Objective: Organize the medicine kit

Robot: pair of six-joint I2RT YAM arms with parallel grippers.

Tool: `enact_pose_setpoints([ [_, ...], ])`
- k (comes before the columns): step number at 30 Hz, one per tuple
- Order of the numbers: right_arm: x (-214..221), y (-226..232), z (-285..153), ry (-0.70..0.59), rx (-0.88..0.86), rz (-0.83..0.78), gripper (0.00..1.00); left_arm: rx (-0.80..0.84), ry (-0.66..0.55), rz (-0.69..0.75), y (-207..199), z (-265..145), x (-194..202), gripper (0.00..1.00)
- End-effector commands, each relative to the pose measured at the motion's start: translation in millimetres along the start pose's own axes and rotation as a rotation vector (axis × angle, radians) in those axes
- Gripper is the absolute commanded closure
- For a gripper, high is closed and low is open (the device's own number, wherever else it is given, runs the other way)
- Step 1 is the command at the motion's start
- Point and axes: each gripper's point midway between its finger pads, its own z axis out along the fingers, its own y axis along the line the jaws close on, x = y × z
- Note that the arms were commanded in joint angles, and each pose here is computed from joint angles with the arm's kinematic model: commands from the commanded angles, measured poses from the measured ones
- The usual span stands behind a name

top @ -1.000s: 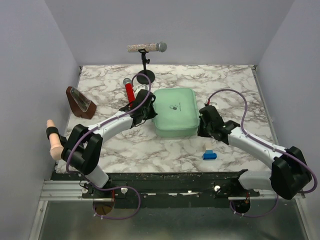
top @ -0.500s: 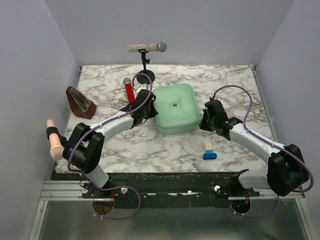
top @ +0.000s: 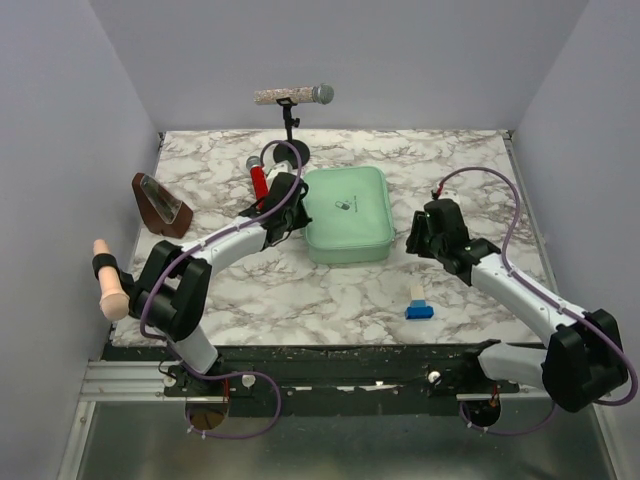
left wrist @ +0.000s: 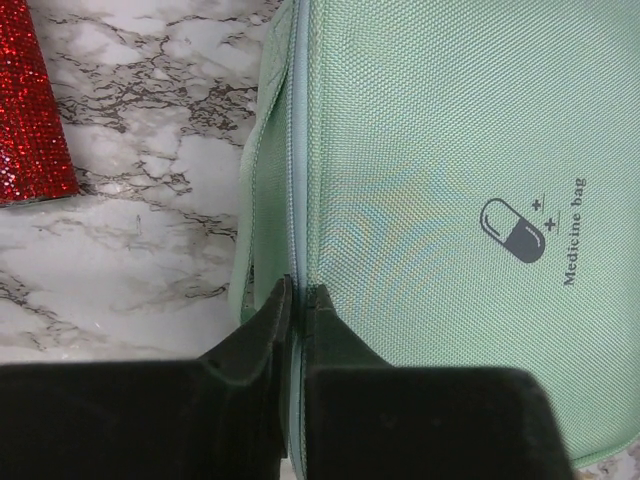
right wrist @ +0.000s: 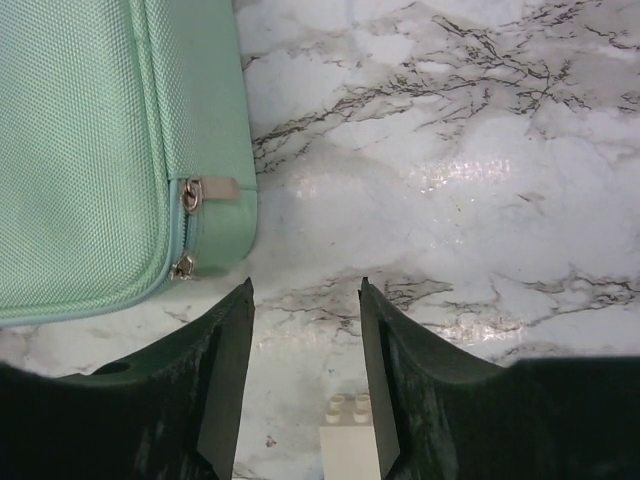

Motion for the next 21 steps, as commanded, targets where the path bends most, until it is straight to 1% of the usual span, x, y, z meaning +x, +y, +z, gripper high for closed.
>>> enact_pose_setpoints([
  [1, 2.3, -5.5, -10.7, -0.020, -0.006, -0.009, 0.42, -0.231, 0.194, 0.078, 73.5, -8.0, 58.6, 0.75],
  [3, -2.3, -1.6, -20.1, -0.046, -0.040, -0.004, 0.38, -0.185, 0.172, 0.062, 64.6, -14.3, 53.0, 0.53],
  [5, -8.2, 1.4, -28.7, -0.073, -0.068, 0.001, 0.34, -0.138, 0.135, 0.044, 54.7, -24.4, 42.7, 0.37],
  [7, -13.4, 3.5, -36.6, -0.096, -0.090, 0.001, 0.32, -0.105, 0.099, 0.033, 47.4, -35.0, 32.2, 0.25],
  [9, -19.6, 5.7, -45.2, -0.124, -0.114, -0.007, 0.30, -0.075, 0.057, 0.026, 40.7, -47.2, 20.1, 0.16],
  [10, -23.1, 7.2, -50.2, -0.141, -0.127, -0.010, 0.29, -0.062, 0.031, 0.022, 37.8, -54.6, 13.6, 0.09],
  [11, -26.4, 8.2, -54.9, -0.157, -0.140, -0.013, 0.29, -0.056, 0.003, 0.019, 36.7, -61.2, 7.7, 0.04],
  [12, -29.0, 9.1, -60.4, -0.178, -0.152, -0.022, 0.28, -0.049, -0.033, 0.017, 35.9, -69.8, 0.7, 0.01],
  [17, -40.4, 12.9, -78.4, -0.268, -0.198, -0.033, 0.26, -0.073, -0.210, -0.019, 51.4, -110.7, -24.7, 0.01],
  [21, -43.3, 17.5, -88.0, -0.294, -0.231, -0.034, 0.25, -0.138, -0.316, -0.019, 69.3, -144.0, -38.5, 0.01],
])
